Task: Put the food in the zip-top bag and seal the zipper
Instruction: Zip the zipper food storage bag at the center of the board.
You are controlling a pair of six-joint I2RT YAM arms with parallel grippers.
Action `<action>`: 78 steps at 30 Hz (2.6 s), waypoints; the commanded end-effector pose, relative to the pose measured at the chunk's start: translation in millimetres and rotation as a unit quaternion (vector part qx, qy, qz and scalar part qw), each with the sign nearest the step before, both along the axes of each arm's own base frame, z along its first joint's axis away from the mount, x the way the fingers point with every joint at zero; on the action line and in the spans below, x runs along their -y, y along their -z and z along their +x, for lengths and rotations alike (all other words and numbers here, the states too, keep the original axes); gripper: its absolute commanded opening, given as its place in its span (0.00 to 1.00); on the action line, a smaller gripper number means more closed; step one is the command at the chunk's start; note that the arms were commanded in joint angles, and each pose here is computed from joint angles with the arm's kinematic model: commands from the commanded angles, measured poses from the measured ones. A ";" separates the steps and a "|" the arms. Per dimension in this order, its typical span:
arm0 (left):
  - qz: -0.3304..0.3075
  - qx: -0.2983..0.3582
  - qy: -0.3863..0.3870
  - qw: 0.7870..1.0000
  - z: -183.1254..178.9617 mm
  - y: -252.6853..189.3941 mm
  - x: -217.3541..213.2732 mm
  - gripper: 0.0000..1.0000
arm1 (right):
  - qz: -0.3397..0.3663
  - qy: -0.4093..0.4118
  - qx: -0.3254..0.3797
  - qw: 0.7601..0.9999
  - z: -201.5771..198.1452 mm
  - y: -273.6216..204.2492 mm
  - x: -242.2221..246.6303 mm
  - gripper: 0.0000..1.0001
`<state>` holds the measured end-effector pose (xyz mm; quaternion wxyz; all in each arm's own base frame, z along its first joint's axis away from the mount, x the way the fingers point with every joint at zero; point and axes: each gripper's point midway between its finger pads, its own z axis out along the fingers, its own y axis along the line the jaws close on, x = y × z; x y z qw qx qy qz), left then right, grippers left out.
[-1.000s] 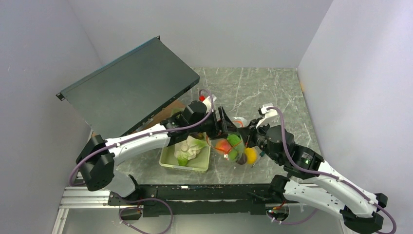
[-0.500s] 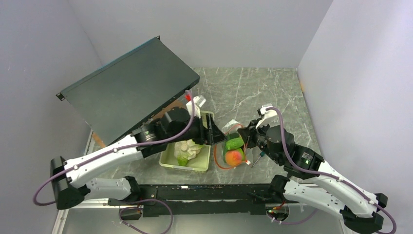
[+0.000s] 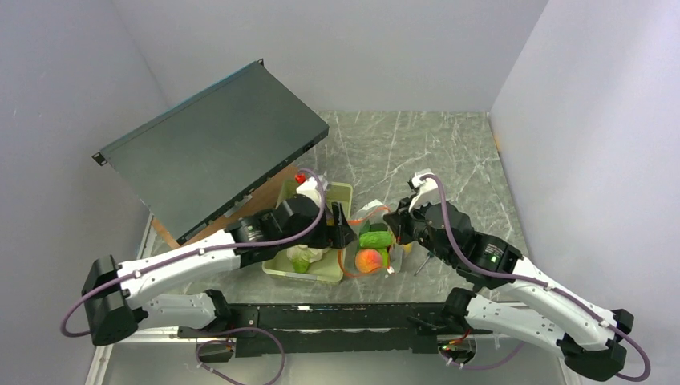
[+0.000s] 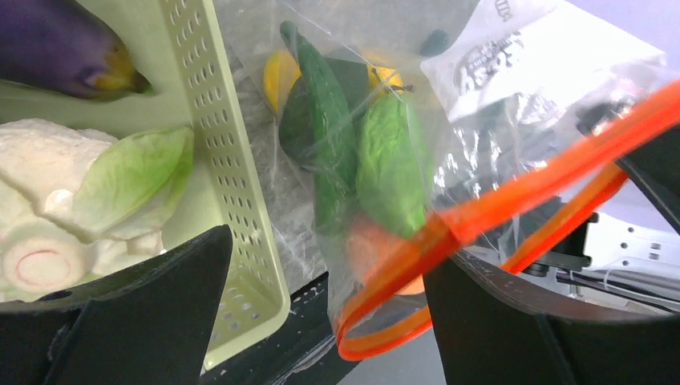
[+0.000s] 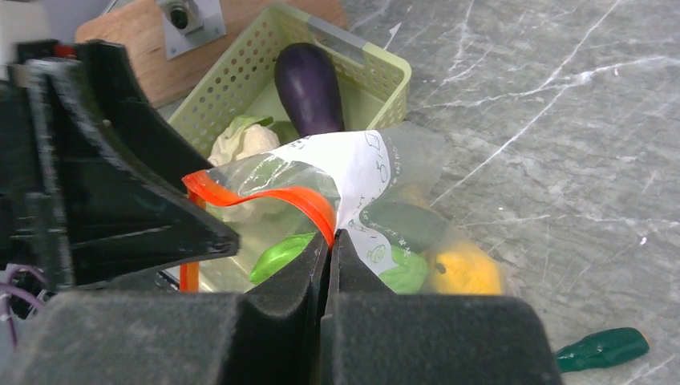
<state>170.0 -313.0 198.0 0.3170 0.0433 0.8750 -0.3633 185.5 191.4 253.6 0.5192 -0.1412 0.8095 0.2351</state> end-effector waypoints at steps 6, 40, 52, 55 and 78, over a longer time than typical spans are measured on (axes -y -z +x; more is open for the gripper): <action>-0.050 -0.008 0.039 0.998 6.1 10.8 26.6 0.58 | 0.052 -0.062 0.026 0.996 -7.9 -38.8 -25.2 0.00; -0.146 -0.037 -0.172 0.973 42.4 -55.4 -12.0 0.00 | -0.135 -0.199 -0.062 0.969 -72.4 20.3 -39.3 0.85; -0.131 -0.026 -0.191 0.972 56.0 -68.2 -13.0 0.00 | -0.269 0.012 0.080 0.960 -61.8 27.5 -21.0 0.90; -0.130 -0.028 -0.192 0.972 56.7 -66.9 -12.3 0.00 | -0.256 0.027 0.077 0.963 -62.2 27.0 -26.1 0.89; -0.163 -0.072 -0.187 0.966 50.8 -70.6 0.6 0.00 | -0.181 0.033 0.089 0.979 -27.4 36.4 -65.4 0.52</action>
